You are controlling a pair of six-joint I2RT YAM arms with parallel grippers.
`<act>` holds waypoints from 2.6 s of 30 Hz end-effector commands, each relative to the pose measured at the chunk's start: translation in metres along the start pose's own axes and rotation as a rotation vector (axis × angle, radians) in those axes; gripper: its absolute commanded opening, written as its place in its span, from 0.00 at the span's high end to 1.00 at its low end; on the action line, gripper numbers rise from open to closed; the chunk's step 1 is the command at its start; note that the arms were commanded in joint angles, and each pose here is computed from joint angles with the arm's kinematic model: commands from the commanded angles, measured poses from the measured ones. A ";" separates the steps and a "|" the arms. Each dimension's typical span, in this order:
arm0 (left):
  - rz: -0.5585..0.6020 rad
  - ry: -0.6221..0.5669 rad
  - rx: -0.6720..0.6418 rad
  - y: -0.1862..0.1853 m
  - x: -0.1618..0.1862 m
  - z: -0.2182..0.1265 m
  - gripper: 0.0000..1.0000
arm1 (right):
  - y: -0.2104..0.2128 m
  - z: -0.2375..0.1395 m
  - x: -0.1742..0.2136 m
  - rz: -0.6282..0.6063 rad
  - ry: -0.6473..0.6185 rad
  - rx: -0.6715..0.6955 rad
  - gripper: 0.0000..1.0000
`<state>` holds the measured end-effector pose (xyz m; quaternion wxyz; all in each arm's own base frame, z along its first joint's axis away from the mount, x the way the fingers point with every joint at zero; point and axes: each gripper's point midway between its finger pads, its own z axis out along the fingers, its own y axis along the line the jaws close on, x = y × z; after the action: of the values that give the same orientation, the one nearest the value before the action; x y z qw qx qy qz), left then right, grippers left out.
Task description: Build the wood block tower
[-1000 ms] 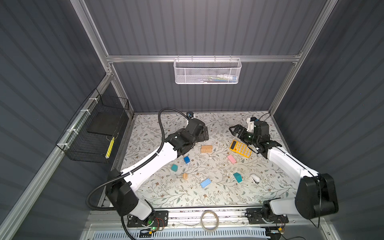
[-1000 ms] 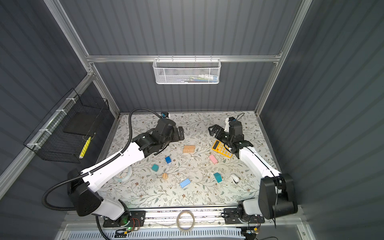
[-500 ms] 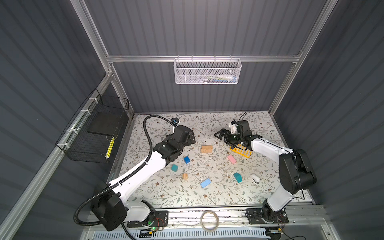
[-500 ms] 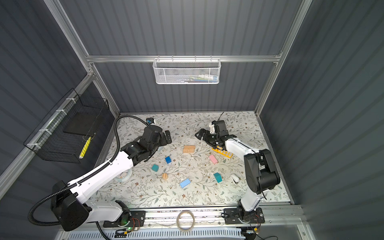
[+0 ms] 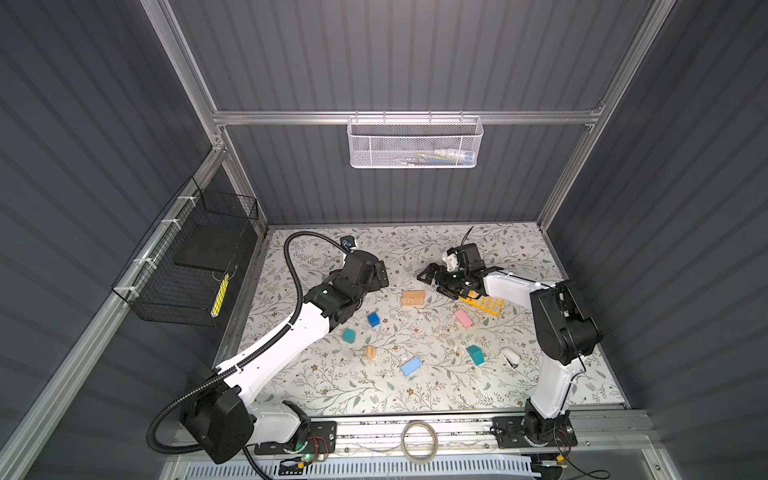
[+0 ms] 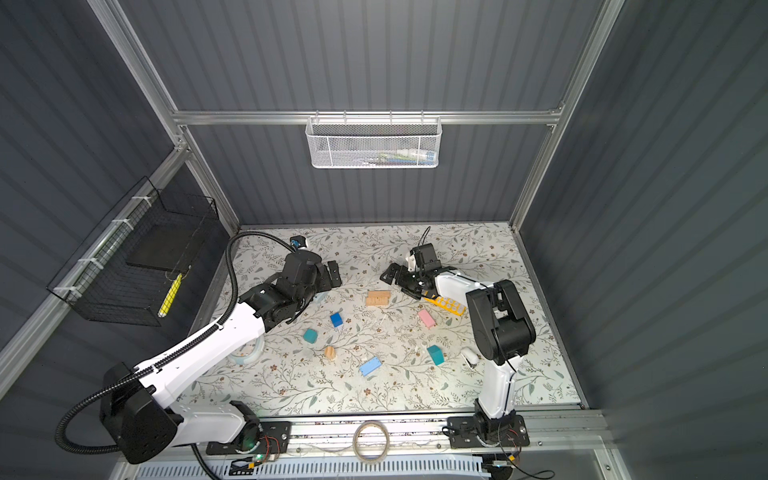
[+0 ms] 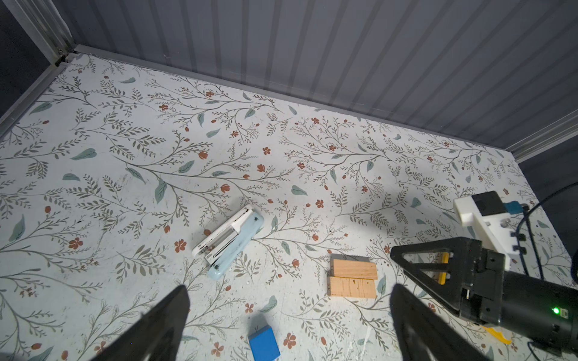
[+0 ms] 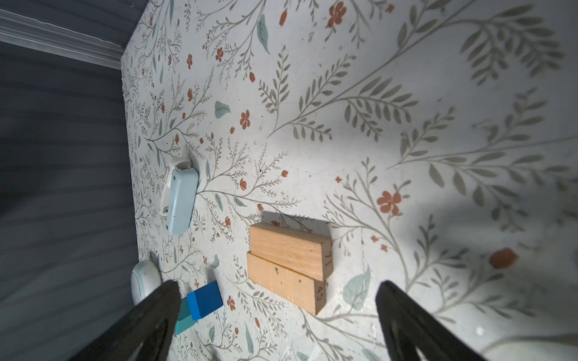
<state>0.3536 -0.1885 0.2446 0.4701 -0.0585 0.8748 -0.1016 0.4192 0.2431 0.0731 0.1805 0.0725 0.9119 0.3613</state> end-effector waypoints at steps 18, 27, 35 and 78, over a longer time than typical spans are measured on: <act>-0.017 0.022 0.020 -0.002 0.002 0.005 0.00 | 0.004 0.028 0.009 0.012 0.066 -0.015 0.01; -0.023 0.024 0.017 -0.001 0.002 0.006 0.00 | 0.004 0.034 0.010 0.019 0.077 -0.018 0.01; -0.028 0.022 0.016 0.001 0.002 0.005 0.00 | 0.009 0.039 0.014 0.013 0.093 -0.027 0.01; -0.038 0.029 0.027 0.001 0.002 0.005 0.00 | 0.014 0.048 0.021 0.003 0.126 -0.022 0.01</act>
<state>0.3557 -0.1901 0.2389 0.4564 -0.0610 0.8800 -0.1164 0.4197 0.2852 0.0501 0.1354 0.0514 0.9149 0.3768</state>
